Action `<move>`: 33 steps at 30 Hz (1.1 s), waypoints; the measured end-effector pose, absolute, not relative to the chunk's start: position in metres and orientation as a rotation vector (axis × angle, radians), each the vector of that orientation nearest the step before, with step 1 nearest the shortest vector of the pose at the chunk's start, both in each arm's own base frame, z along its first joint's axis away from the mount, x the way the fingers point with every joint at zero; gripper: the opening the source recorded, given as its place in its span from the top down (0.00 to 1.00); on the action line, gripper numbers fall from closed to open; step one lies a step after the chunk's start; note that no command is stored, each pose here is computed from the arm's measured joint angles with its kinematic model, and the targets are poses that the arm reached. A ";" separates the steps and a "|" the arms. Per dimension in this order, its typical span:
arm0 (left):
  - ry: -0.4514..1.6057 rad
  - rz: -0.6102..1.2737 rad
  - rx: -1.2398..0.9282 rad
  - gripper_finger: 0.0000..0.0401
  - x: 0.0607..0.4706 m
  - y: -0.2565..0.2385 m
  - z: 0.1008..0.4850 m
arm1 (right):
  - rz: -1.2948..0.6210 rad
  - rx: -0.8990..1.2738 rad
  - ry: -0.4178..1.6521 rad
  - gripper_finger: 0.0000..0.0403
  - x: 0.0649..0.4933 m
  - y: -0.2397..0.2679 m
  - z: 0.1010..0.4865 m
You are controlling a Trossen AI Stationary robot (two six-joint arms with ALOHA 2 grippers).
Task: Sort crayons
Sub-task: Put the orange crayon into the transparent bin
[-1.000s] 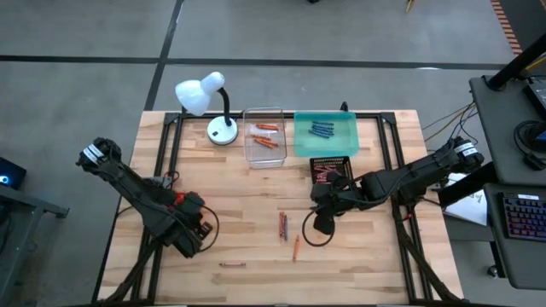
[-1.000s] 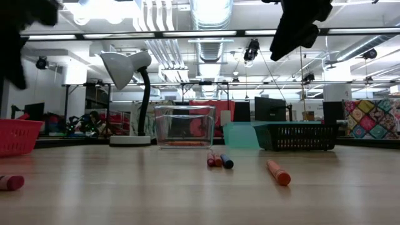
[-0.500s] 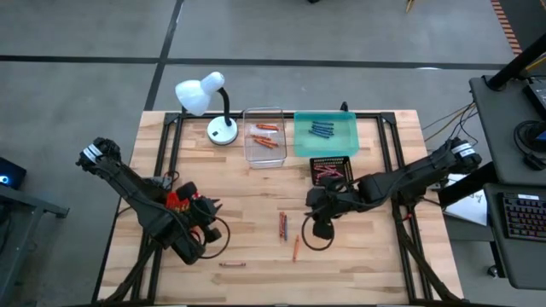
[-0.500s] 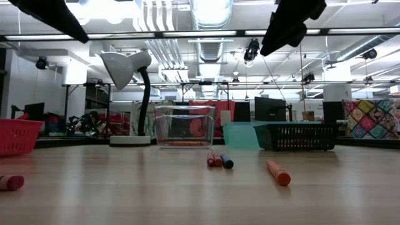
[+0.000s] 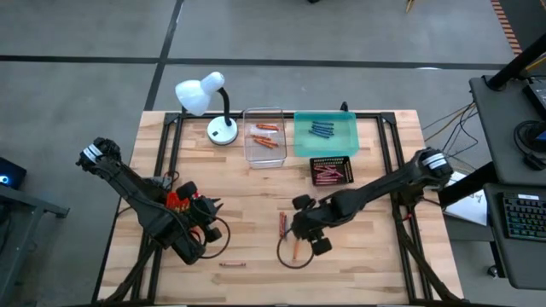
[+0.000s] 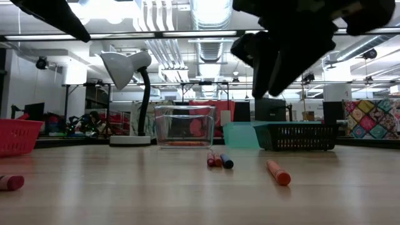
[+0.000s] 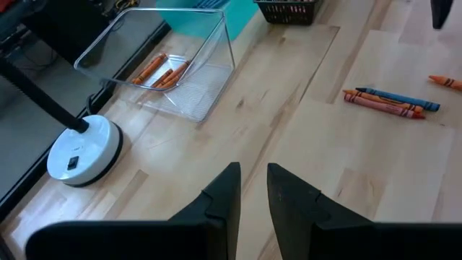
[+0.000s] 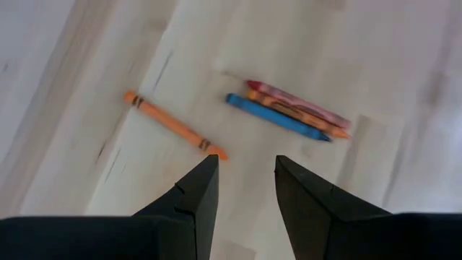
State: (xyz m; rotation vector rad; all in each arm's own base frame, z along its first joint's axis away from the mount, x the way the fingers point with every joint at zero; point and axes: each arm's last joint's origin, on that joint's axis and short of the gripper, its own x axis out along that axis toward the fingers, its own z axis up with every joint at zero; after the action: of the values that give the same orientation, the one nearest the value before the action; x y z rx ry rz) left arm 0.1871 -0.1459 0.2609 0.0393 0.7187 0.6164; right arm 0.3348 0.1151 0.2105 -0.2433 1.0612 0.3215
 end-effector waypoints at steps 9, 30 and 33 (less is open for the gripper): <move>0.719 0.616 0.039 0.87 0.187 -0.146 0.261 | 0.455 -0.389 1.125 0.68 0.356 0.139 0.188; 0.717 0.614 0.034 0.87 0.187 -0.146 0.261 | 0.523 -0.476 1.250 0.69 0.373 0.157 0.139; 0.719 0.612 0.040 0.87 0.187 -0.146 0.261 | 0.540 -0.450 1.258 0.73 0.374 0.155 0.138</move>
State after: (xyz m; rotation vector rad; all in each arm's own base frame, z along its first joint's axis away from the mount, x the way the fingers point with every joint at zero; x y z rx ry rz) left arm 0.1875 -0.1462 0.2606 0.0399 0.7192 0.6118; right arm 0.3738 0.1552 0.1380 -0.4504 1.2580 0.5404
